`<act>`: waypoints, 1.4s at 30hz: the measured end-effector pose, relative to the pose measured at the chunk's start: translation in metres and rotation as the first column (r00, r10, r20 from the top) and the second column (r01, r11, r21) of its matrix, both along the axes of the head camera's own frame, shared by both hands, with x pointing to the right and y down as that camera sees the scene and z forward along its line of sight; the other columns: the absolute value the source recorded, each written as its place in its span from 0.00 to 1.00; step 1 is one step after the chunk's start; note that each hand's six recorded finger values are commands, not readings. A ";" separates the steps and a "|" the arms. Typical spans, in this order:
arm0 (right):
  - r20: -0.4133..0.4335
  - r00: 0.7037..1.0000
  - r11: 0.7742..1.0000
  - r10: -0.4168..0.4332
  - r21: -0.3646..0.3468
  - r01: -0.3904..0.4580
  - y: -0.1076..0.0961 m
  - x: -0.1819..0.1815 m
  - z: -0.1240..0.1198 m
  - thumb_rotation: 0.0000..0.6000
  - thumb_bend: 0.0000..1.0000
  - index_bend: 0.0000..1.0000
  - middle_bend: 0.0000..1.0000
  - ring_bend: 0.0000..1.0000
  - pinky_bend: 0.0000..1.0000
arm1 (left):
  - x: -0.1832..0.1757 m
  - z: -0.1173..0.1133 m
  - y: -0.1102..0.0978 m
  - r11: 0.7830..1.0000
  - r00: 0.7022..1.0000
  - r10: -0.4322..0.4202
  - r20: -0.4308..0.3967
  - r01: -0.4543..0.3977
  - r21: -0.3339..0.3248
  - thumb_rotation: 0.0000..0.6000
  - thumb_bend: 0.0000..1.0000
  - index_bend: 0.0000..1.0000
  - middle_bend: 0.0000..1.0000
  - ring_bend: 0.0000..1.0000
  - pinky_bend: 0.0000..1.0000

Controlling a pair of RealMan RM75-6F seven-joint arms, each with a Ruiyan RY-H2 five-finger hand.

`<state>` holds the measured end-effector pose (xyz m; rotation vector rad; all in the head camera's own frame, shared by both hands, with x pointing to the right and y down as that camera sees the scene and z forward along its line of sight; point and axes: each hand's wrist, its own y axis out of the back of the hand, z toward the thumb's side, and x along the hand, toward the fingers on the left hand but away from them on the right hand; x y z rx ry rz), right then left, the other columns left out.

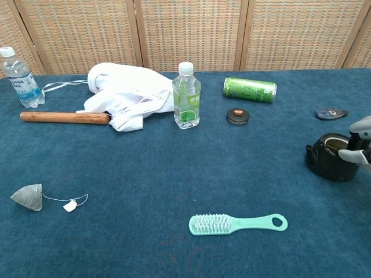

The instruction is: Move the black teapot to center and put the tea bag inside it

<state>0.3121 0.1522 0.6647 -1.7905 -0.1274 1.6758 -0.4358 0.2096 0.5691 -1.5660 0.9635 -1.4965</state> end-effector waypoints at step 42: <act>0.327 0.882 0.941 -0.338 0.147 0.306 -0.031 -0.159 -0.083 0.00 0.71 0.79 0.77 0.75 0.73 | -0.003 0.002 0.005 1.000 1.000 -0.012 -0.016 0.012 -0.004 1.00 0.35 0.00 0.00 0.00 0.00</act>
